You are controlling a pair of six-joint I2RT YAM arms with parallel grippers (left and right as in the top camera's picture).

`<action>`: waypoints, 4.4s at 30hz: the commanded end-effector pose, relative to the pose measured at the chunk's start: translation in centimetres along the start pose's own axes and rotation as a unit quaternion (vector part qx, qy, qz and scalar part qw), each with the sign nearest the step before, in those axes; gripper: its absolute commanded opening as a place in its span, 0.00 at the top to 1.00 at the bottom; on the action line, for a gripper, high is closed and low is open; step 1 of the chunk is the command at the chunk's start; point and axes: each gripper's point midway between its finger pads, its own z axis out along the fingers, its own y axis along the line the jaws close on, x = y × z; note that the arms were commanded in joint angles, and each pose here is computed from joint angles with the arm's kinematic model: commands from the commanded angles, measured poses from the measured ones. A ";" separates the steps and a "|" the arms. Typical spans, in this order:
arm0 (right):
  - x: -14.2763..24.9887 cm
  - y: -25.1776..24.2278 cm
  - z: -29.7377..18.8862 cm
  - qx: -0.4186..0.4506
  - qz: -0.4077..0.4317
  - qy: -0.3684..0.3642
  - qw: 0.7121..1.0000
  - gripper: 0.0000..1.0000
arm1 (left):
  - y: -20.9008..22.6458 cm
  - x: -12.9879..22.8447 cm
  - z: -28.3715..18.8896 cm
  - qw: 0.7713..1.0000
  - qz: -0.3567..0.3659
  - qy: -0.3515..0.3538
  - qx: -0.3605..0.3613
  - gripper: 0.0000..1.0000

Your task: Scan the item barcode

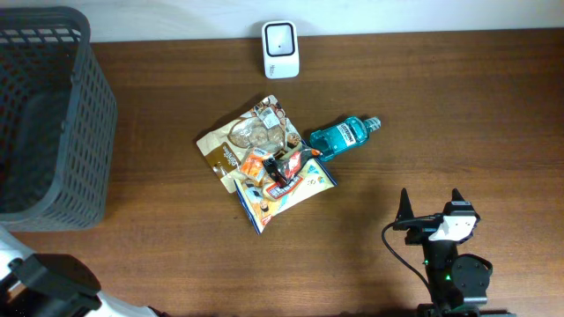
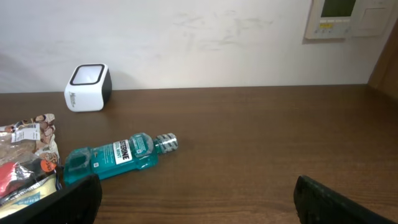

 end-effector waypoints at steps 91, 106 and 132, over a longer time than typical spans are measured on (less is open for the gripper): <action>-18.8 11.8 1.7 -0.297 0.229 0.277 0.885 0.02 | -25.9 27.6 1.2 0.832 0.540 -0.049 0.116 0.01; 0.9 12.7 19.4 0.155 0.315 0.547 0.760 0.01 | -25.5 27.0 1.6 0.838 0.533 -0.036 0.112 0.01; 14.1 12.3 19.9 0.311 0.305 0.578 0.690 0.10 | -25.5 27.1 1.5 0.837 0.535 -0.036 0.113 0.01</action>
